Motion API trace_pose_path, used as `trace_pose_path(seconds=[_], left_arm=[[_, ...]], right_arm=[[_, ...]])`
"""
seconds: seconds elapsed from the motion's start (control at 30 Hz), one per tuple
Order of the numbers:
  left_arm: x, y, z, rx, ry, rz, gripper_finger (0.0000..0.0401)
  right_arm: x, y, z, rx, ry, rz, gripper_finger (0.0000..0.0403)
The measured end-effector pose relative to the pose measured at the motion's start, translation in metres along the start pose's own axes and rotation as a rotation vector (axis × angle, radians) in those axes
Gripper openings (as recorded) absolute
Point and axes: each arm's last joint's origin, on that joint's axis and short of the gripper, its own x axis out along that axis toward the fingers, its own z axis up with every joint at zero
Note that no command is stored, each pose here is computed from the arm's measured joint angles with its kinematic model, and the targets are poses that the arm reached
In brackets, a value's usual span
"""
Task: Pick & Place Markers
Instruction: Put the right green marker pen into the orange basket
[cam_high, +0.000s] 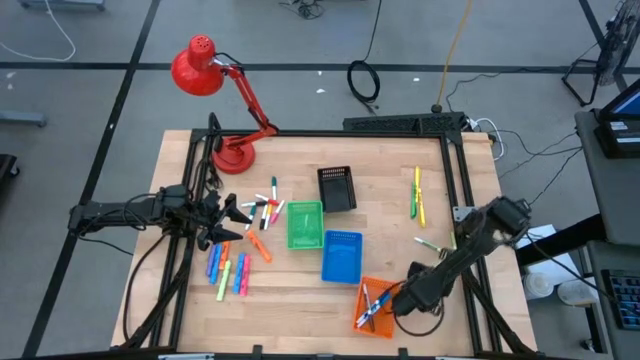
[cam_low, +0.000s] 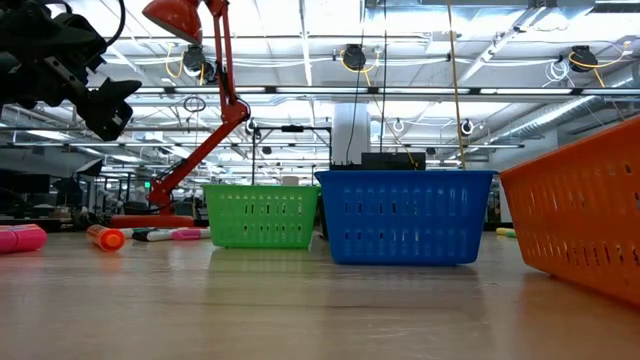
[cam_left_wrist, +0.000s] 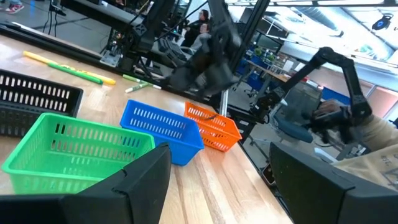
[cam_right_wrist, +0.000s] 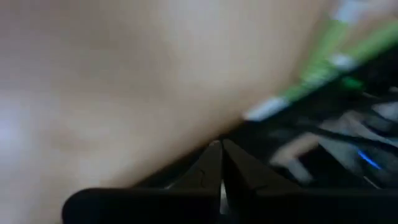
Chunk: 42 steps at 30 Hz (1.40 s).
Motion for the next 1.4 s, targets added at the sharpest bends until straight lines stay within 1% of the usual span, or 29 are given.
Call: trace_pose_path(seconds=[0.07,0.13,0.27,0.33,0.4,0.57,0.77,0.97,1.07,1.13,1.27,1.3,1.4], left_arm=[[0.000,0.000,0.000,0.000,0.000,0.000,0.0274],[0.000,0.000,0.000,0.000,0.000,0.000,0.0273],[0.000,0.000,0.000,0.000,0.000,0.000,0.0273],[0.000,0.000,0.000,-0.001,0.000,0.000,0.0274],[0.000,0.000,0.000,0.000,0.000,0.000,0.0273],[0.000,0.000,0.000,0.000,0.000,0.000,0.0274],[0.000,0.000,0.000,0.000,0.000,0.000,0.0273],[0.000,0.000,0.000,-0.001,0.000,0.000,0.0274],[0.000,0.000,0.000,-0.001,0.000,0.000,0.0274],[0.000,0.000,0.000,-0.001,0.000,0.000,0.0273],[0.000,0.000,0.000,-0.001,0.000,0.000,0.0273],[0.000,0.000,0.000,-0.001,0.000,0.000,0.0274],[0.000,0.000,0.000,-0.001,0.000,0.000,0.0273]], right_arm=[[0.014,0.000,0.006,0.012,0.082,-0.046,0.0000],[0.028,0.002,0.012,0.018,0.140,-0.048,0.0000],[0.052,0.008,0.022,-0.007,0.200,0.033,0.0000],[0.058,0.008,0.024,-0.020,0.210,0.066,0.0000],[0.060,0.007,0.026,-0.018,0.216,0.068,0.0000],[0.055,-0.001,0.024,0.024,0.212,0.046,0.0000],[0.042,-0.010,0.016,0.067,0.135,0.060,0.0000],[0.017,-0.020,0.003,0.113,-0.010,0.138,0.0000],[0.006,-0.029,-0.006,0.180,-0.078,0.192,0.0000],[0.003,-0.037,-0.011,0.261,-0.059,0.198,0.0000],[0.007,-0.054,-0.020,0.426,0.036,0.100,0.0000],[0.009,-0.056,-0.021,0.443,0.057,0.085,0.0000],[0.015,-0.056,-0.019,0.454,0.099,0.086,0.0000]])
